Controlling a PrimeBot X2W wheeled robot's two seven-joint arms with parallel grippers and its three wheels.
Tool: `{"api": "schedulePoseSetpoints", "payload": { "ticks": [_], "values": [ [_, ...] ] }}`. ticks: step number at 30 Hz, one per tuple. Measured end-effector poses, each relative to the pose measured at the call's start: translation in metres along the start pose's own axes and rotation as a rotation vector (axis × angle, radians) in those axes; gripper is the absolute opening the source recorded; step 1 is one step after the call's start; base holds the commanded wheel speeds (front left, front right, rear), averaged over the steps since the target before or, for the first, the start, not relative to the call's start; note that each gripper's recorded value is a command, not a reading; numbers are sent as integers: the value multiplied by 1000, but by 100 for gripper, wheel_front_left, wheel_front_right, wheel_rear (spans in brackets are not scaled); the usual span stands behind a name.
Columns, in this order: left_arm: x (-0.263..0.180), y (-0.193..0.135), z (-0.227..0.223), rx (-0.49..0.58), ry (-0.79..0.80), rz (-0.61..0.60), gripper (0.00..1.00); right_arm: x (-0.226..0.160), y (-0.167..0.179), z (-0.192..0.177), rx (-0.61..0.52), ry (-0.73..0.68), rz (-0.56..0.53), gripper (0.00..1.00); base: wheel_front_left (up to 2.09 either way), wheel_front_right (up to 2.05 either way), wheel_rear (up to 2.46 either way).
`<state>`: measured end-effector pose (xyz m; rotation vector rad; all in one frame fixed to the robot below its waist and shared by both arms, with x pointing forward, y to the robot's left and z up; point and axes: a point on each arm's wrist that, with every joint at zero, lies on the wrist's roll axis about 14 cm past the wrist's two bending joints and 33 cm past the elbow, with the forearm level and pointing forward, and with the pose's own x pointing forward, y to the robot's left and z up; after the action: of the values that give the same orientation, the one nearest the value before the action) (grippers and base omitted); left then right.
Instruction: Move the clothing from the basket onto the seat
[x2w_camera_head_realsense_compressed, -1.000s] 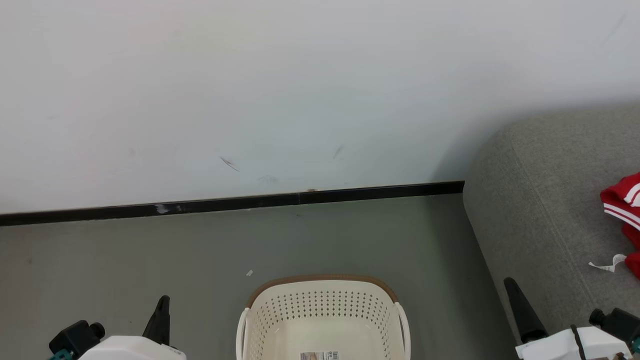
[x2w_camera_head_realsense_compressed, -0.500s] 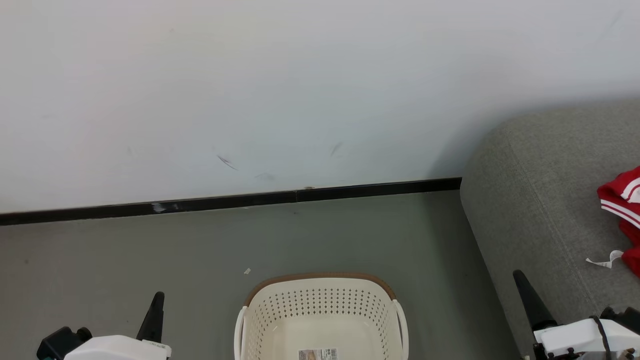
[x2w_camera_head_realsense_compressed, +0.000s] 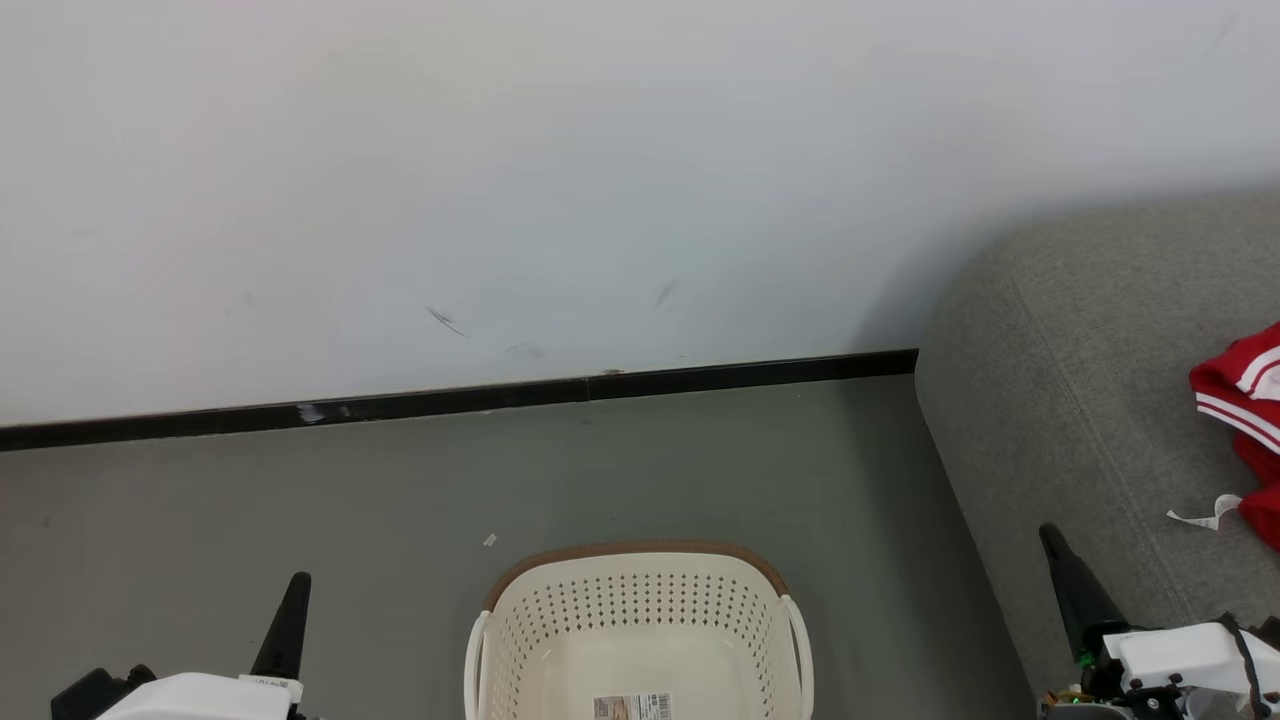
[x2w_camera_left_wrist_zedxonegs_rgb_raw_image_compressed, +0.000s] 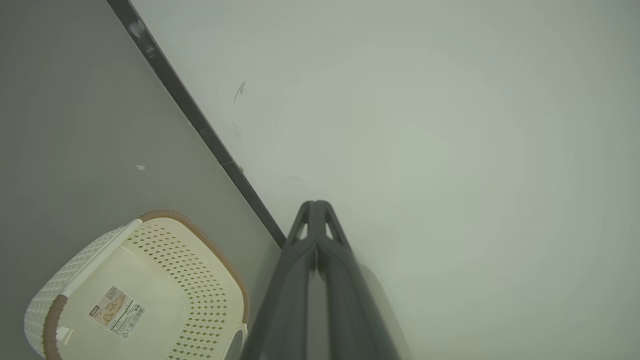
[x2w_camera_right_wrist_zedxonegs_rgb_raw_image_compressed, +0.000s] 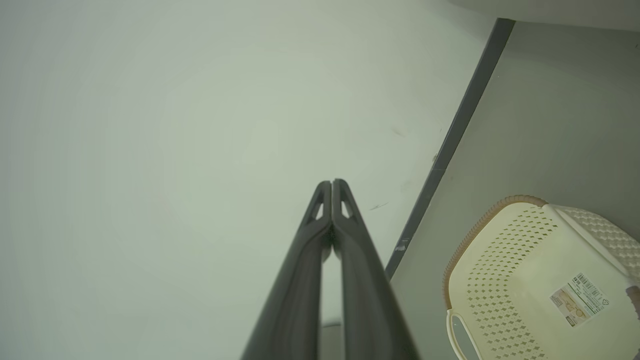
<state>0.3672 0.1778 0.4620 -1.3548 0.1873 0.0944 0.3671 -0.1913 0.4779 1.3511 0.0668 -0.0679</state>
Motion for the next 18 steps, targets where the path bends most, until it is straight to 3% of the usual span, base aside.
{"api": "schedulePoseSetpoints", "payload": {
  "ticks": [14,18],
  "values": [
    [3,-12,11,-212,-23,-82,0,7,4,11,223,-19,10,0,0,0,0],
    [4,-13,11,-219,-21,-88,0,8,5,13,235,-24,12,0,0,0,0]
  ]
}}
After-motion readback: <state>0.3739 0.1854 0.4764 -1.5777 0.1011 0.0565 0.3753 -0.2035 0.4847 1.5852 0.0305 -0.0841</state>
